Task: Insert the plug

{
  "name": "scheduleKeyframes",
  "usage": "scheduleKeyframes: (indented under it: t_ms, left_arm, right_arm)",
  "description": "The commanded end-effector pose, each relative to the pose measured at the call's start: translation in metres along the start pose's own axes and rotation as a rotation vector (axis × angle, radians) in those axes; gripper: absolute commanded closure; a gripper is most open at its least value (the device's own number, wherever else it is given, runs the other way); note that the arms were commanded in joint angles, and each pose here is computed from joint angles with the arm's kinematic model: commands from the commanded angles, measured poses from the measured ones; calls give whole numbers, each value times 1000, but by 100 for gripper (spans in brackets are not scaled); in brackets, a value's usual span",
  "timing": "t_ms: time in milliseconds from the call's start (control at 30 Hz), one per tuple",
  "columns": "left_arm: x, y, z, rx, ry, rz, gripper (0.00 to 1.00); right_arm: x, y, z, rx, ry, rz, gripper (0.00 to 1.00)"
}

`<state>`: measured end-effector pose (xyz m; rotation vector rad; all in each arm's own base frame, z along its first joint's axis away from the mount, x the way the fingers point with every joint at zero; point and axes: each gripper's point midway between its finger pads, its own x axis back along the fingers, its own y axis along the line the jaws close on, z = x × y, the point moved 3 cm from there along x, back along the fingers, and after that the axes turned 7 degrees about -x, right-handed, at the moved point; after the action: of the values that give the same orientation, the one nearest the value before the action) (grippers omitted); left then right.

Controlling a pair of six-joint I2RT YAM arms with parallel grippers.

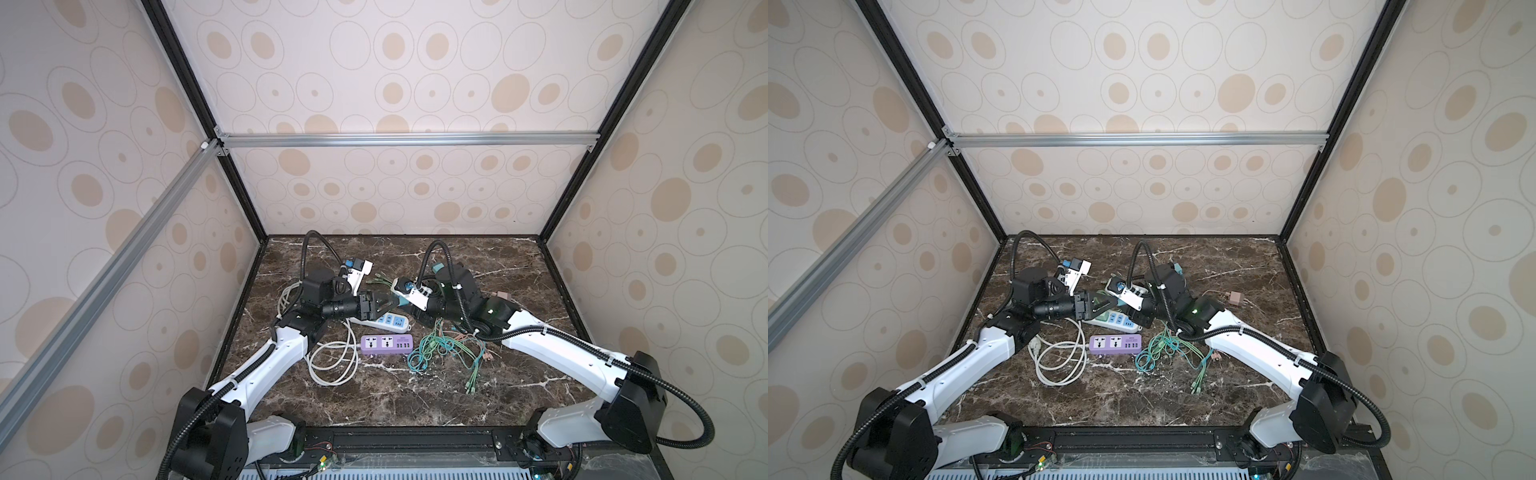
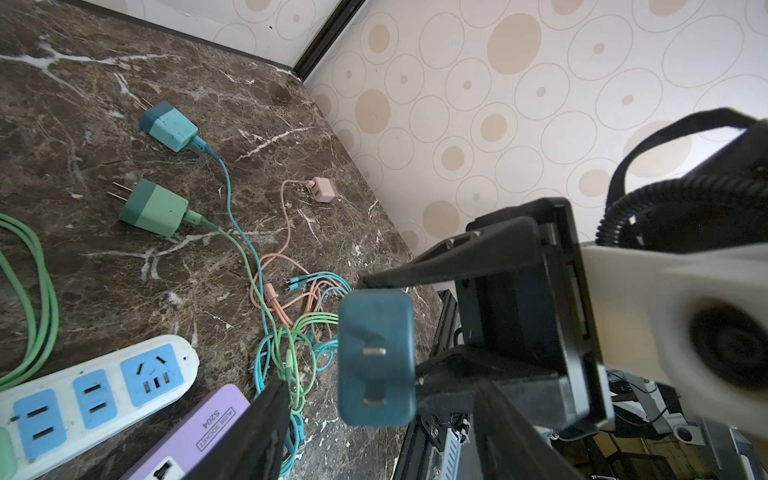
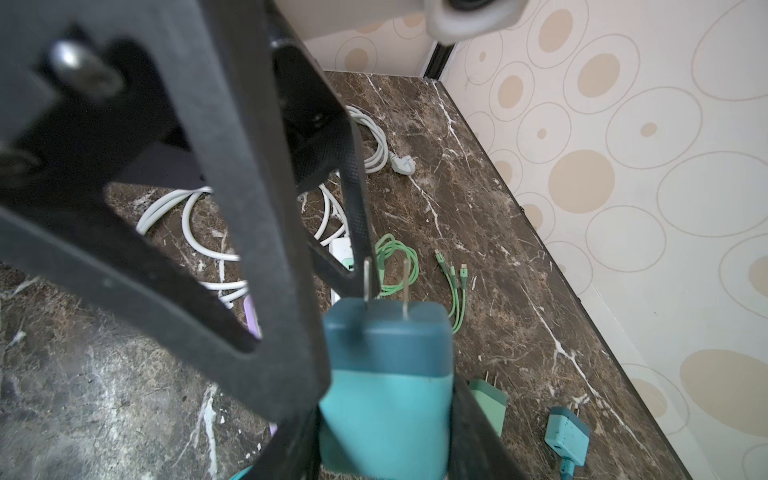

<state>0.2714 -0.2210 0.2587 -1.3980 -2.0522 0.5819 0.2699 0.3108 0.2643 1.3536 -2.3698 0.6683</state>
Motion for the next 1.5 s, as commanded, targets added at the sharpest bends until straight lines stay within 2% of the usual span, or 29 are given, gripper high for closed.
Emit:
scheduleKeyframes:
  t_ms: [0, 167, 467, 800, 900, 1233, 1333, 1467]
  left_arm:
    - [0, -17, -18, -68, -22, 46, 32]
    - [0, -20, -18, -72, -23, 59, 39]
    - [-1, -20, -16, -59, -19, 73, 61]
    - [-3, -23, -12, -53, -6, 106, 70]
    - [-3, -24, -13, -52, -8, 107, 75]
    - [-3, -21, -29, -54, -72, 61, 94]
    - [-4, -20, -38, -71, -106, 51, 100]
    - [-6, -16, -46, -72, -136, 30, 100]
  right_arm:
    - [10, 0, -25, 52, -75, 11, 75]
    - [9, 3, -25, 66, -74, 10, 75]
    - [8, 4, -25, 85, -70, 24, 75]
    - [9, 2, -24, 92, -78, 49, 74]
    - [9, 1, -23, 89, -74, 56, 73]
    - [25, -7, -20, -13, -90, 122, 56]
    - [38, -9, -18, -48, -100, 142, 46]
    - [55, -11, -16, -117, -139, 159, 35]
